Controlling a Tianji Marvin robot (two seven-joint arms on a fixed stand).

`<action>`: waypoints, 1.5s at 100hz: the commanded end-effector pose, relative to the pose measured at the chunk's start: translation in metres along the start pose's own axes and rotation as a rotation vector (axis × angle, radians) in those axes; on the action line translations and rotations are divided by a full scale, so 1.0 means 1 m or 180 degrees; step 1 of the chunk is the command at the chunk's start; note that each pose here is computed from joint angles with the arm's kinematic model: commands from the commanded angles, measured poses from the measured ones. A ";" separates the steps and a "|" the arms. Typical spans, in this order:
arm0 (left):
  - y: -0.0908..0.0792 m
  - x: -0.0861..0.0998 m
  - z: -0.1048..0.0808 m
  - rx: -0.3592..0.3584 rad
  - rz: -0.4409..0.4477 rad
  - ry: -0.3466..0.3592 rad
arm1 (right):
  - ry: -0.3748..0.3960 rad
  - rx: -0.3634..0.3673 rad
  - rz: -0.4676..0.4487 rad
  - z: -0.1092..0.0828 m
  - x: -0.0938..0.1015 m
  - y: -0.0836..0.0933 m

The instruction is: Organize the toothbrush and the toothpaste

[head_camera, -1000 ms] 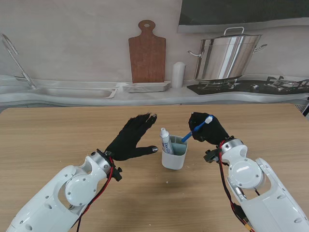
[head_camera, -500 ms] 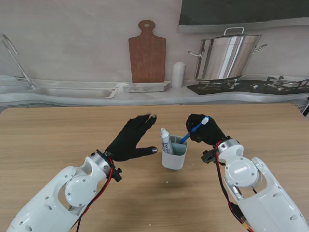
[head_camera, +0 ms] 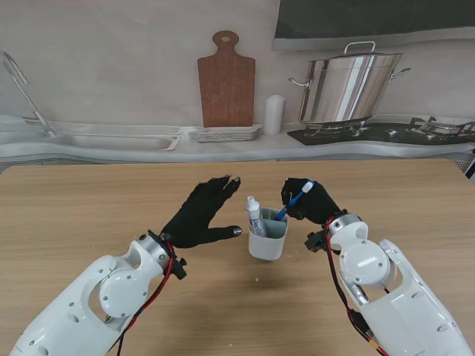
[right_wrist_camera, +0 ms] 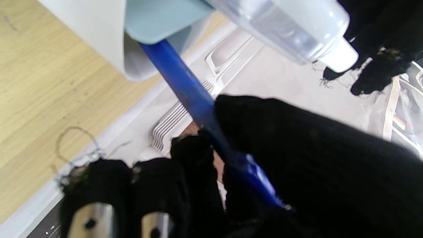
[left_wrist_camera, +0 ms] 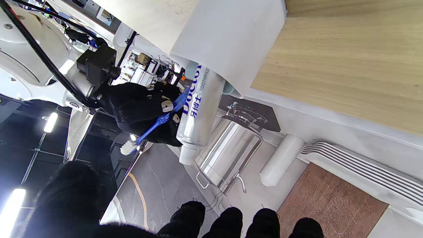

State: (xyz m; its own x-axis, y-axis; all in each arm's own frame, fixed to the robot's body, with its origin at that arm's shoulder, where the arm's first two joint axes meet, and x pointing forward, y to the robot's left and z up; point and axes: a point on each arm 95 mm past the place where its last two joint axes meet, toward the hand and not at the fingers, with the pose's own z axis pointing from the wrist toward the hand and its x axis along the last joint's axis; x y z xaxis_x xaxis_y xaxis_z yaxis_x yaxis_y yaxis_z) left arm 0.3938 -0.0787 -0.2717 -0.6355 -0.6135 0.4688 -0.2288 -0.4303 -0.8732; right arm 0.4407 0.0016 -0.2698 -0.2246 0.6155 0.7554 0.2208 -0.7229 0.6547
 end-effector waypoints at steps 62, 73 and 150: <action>-0.001 0.003 -0.002 -0.0040 0.0014 0.0017 | -0.0050 0.0098 -0.0038 0.003 -0.005 -0.015; 0.000 0.003 -0.002 -0.0045 0.0020 0.0019 | -0.0049 0.0130 -0.0059 0.003 -0.005 -0.016; 0.000 0.002 -0.003 -0.0064 0.0026 0.0014 | 0.0048 0.0272 -0.0304 0.003 -0.009 -0.012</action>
State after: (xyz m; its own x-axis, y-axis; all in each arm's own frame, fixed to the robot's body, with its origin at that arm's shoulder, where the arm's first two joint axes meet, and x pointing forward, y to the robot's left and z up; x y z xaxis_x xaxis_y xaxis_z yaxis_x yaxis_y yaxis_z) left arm 0.3926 -0.0750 -0.2741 -0.6311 -0.6215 0.4642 -0.2333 -0.4187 -0.8777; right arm 0.4436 0.0046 -0.2828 -0.2579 0.6759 0.6904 0.2654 -0.6375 0.7232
